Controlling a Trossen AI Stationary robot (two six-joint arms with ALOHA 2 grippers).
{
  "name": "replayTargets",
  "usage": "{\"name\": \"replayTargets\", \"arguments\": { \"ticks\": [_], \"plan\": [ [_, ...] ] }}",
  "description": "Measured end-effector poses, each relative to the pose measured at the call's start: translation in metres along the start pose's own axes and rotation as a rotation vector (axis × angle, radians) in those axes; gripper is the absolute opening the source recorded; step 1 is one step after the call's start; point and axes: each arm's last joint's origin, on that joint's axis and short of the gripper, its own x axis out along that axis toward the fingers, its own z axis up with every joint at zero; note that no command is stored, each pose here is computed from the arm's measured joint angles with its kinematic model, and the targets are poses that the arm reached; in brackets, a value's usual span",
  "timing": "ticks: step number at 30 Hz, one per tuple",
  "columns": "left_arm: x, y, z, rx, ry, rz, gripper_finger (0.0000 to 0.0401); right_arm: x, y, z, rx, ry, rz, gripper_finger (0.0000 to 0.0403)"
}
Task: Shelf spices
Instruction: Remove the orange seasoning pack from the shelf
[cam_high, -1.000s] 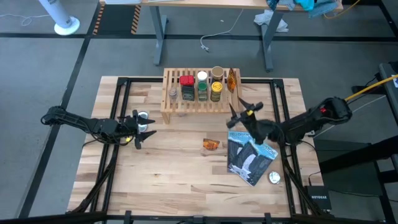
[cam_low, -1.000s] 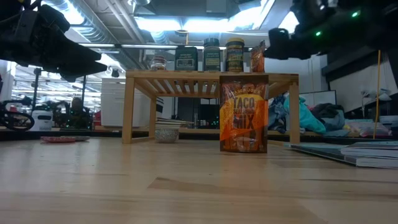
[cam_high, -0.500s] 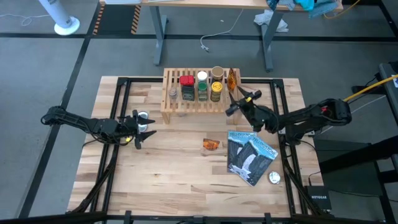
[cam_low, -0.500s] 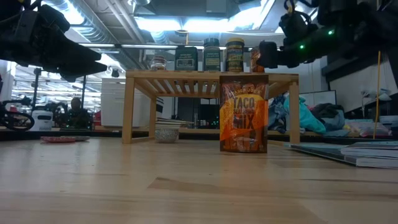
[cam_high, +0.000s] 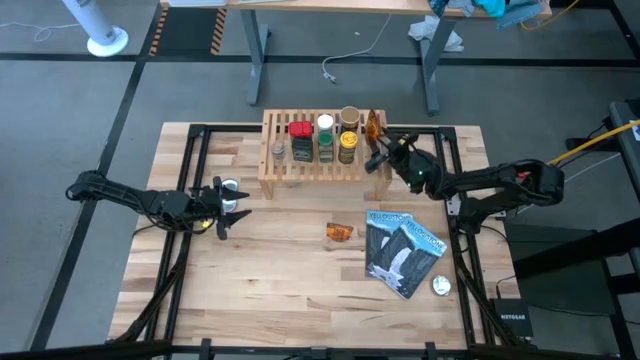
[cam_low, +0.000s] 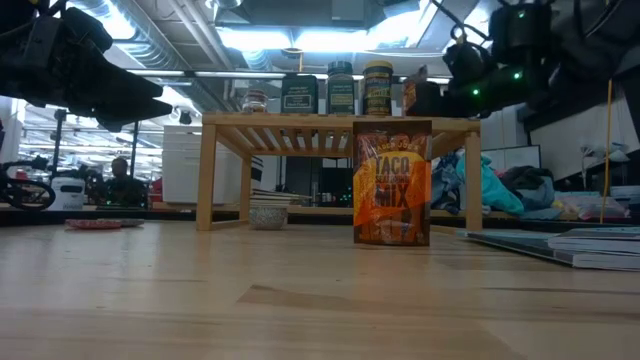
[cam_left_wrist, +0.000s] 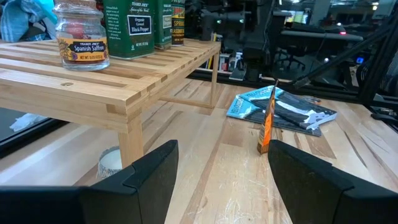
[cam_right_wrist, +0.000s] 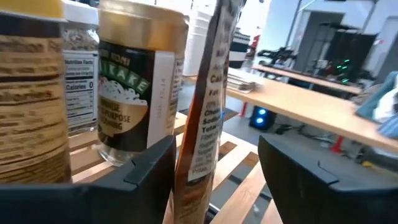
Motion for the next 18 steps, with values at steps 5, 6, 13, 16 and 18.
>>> {"name": "replayTargets", "arguments": {
  "ticks": [5,6,13,16,18],
  "plan": [
    [0.0,0.0,0.0,0.0,0.0,0.0,0.0241,0.006,-0.011,-0.002,0.013,0.001,0.015,0.0212],
    [0.0,0.0,0.0,0.0,0.0,0.0,0.0241,0.007,-0.012,-0.003,0.013,0.0,0.018,0.0204],
    [0.0,0.0,0.0,0.0,0.0,0.0,0.0241,0.008,-0.014,-0.003,0.013,-0.001,0.027,0.0129],
    [0.0,0.0,0.0,0.0,0.0,0.0,0.0241,0.008,-0.013,-0.003,0.013,-0.002,0.034,0.0086],
    [0.0,0.0,0.0,0.0,0.0,0.0,0.0241,0.008,-0.013,-0.003,0.014,-0.004,0.033,0.0059]
  ]
}}
